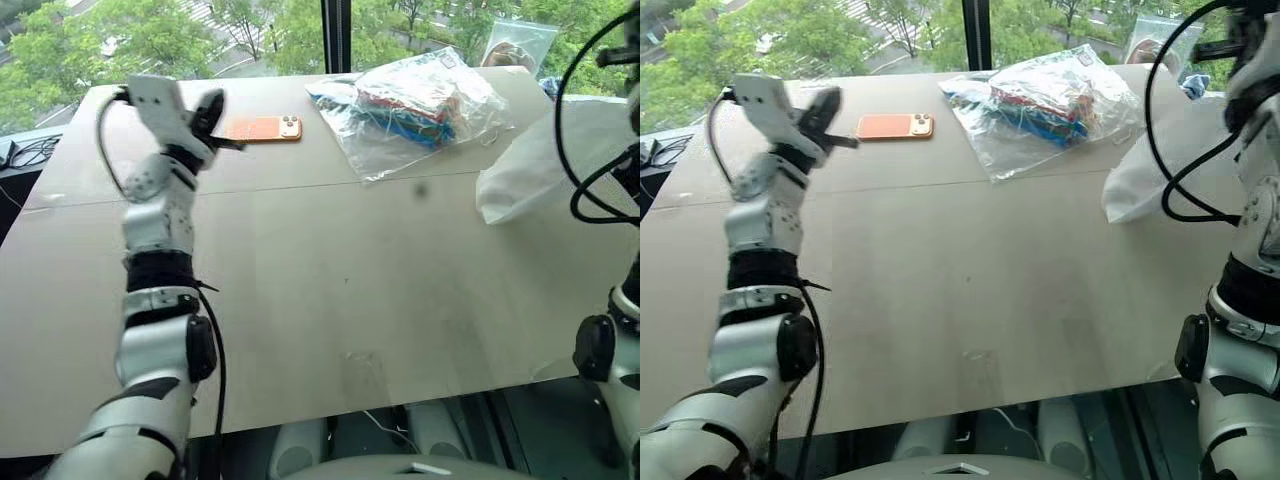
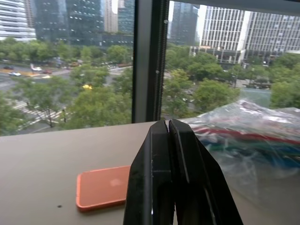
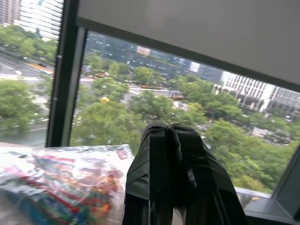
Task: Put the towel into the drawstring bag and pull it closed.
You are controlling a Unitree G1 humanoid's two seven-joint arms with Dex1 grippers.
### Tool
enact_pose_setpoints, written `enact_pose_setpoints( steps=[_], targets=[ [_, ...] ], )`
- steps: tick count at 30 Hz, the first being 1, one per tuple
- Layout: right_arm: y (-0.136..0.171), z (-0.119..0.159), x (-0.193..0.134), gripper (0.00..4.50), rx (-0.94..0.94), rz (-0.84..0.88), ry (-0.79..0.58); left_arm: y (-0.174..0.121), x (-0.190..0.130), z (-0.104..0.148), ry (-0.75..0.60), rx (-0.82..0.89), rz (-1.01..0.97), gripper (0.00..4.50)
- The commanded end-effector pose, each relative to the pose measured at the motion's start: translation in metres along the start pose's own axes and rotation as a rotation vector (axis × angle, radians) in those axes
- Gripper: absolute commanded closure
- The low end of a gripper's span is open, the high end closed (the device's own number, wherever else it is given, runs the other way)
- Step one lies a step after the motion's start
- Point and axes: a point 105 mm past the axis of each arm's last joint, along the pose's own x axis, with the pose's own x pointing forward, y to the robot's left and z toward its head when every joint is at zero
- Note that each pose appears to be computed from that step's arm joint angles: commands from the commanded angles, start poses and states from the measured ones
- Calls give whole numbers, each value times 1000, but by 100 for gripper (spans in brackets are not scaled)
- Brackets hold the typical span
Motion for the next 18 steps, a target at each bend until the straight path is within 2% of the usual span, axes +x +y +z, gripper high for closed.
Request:
enact_pose_setpoints(
  steps=[1, 5, 7, 12, 17, 18],
  targets=[
    [20, 54, -1, 450, 56, 103, -173, -14, -2, 21, -54, -15, -42, 446],
    [53, 113, 2, 450, 211, 296, -335, -43, -2, 16, -37, -74, -143, 446],
    [59, 121, 1, 450, 227, 352, -348, -49, -4, 17, -35, -76, -163, 446],
    [67, 105, -8, 450, 265, 431, -282, -62, -14, 16, 7, -130, -253, 446],
    [91, 83, -33, 450, 291, 593, -190, -59, -23, 19, 36, -161, -310, 446],
    [95, 78, -36, 450, 285, 604, -172, -58, -24, 20, 43, -161, -321, 392]
  ],
)
